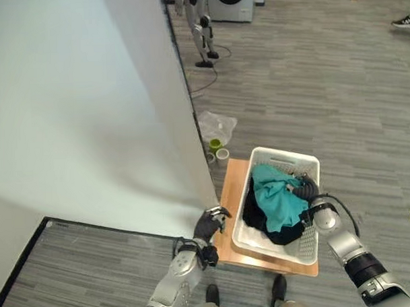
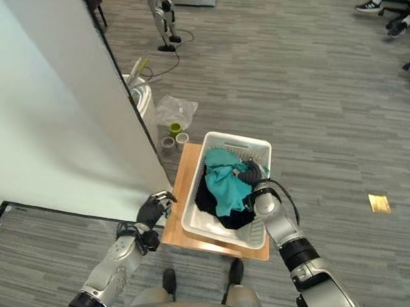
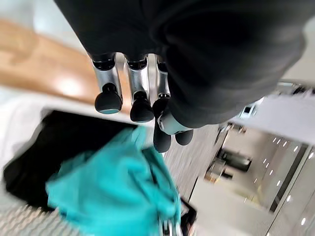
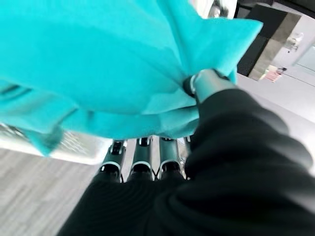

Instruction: Pick up bed clothes into laundry basket.

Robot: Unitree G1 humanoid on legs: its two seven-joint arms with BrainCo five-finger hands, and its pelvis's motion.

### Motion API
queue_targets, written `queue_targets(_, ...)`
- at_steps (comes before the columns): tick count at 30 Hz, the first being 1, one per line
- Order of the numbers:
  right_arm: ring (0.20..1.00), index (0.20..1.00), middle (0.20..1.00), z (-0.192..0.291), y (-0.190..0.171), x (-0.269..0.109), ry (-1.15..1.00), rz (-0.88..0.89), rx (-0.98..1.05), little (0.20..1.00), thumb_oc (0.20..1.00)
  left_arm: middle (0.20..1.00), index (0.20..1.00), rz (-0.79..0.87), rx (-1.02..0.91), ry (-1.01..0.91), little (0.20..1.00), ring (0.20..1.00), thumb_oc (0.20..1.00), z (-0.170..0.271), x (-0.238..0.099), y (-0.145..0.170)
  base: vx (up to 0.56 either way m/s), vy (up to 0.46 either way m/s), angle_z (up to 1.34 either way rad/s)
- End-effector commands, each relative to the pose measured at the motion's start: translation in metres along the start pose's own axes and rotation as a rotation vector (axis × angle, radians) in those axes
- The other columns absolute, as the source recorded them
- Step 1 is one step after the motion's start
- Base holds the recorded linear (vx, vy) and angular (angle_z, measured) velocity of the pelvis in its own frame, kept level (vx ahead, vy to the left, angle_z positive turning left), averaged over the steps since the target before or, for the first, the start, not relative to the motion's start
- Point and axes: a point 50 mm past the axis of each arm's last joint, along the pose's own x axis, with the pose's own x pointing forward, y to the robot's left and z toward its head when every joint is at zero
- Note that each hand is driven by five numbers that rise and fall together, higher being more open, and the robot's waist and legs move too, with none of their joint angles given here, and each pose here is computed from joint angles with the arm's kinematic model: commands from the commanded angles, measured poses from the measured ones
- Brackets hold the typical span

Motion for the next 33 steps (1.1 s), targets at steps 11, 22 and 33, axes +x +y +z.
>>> queue_targets(11,1.000,1.000,1.000,0.052,-0.009,0.029,-0.176,-0.024,0.004,1.000,1.000,0.200,0.200,-0.171,-0.033,-0.101,0.200,0.200,0.200,0.026,0.029,-0.035,-0.05,0.014,-0.13)
queue_targets(22,1.000,1.000,1.000,0.022,-0.003,0.000,-0.132,-0.031,0.321,1.000,1.000,0.711,0.711,-0.098,0.038,-0.257,0.711,0.711,0.711,0.067,0.047,-0.033,-0.02,-0.006,-0.21)
queue_targets(33,1.000,1.000,1.000,-0.034,-0.011,-0.059,-0.012,-0.055,0.491,1.000,1.000,0.812,0.812,-0.038,0.070,-0.241,0.812,0.812,0.812,0.055,0.032,-0.015,0.03,-0.001,-0.10)
